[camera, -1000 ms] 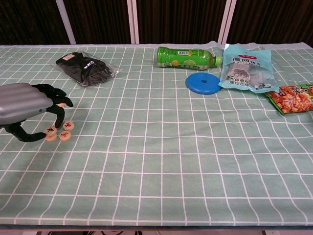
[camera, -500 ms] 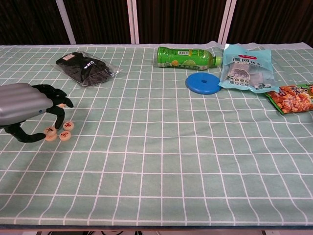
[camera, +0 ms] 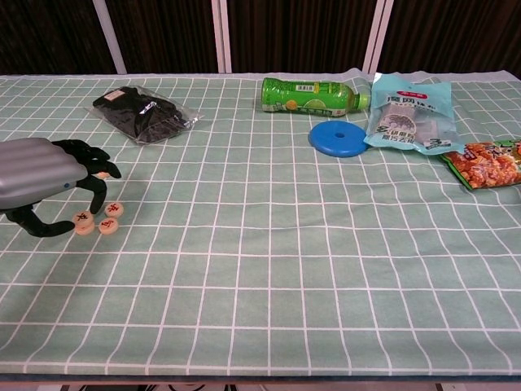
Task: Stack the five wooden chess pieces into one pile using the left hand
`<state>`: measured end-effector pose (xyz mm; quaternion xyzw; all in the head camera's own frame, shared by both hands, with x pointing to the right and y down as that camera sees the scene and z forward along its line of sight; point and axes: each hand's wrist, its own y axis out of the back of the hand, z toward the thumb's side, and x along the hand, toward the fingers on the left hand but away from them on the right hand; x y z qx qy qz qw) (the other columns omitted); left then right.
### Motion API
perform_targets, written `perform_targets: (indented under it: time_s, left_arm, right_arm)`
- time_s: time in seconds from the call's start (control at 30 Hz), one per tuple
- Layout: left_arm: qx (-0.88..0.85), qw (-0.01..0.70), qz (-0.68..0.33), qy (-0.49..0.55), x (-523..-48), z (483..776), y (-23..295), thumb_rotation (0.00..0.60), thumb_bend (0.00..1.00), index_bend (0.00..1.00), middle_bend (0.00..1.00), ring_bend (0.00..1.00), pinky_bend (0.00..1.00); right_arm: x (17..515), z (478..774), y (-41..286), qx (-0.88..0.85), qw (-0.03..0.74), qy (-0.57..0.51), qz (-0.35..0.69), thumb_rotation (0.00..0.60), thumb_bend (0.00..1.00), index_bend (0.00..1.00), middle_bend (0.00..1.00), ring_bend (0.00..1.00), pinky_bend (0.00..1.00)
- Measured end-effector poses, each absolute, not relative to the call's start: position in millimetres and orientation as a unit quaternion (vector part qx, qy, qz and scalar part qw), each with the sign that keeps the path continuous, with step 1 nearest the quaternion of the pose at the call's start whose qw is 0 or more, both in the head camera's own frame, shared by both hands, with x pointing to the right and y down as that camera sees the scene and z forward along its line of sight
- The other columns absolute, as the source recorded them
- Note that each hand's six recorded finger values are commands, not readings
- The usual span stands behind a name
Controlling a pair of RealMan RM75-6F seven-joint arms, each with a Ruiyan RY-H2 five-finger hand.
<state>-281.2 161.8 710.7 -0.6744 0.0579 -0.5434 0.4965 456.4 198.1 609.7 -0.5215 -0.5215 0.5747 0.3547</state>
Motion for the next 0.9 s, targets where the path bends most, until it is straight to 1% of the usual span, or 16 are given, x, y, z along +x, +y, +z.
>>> perform_targets:
  time_s: [0.57, 0.77, 0.9]
  left_arm:
    - [-0.672, 0.502, -0.542, 0.054, -280, 707, 164, 0.6, 0.35, 0.43, 0.11, 0.0, 0.08]
    - [-0.669, 0.506, -0.54, 0.069, -277, 703, 157, 0.6, 0.35, 0.42, 0.11, 0.0, 0.08]
    - [-0.667, 0.511, -0.535, 0.087, -271, 699, 146, 0.6, 0.35, 0.4, 0.11, 0.0, 0.08]
  right_arm:
    - [457, 609, 198, -0.518, 0.352, -0.526, 0.575, 0.6, 0.25, 0.06, 0.0, 0.02, 0.0]
    - [457, 610, 198, -0.518, 0.351, -0.526, 0.576, 0.6, 0.25, 0.06, 0.0, 0.02, 0.0]
    - [457, 611, 198, -0.518, 0.351, -0.526, 0.577, 0.6, 0.25, 0.06, 0.0, 0.02, 0.0]
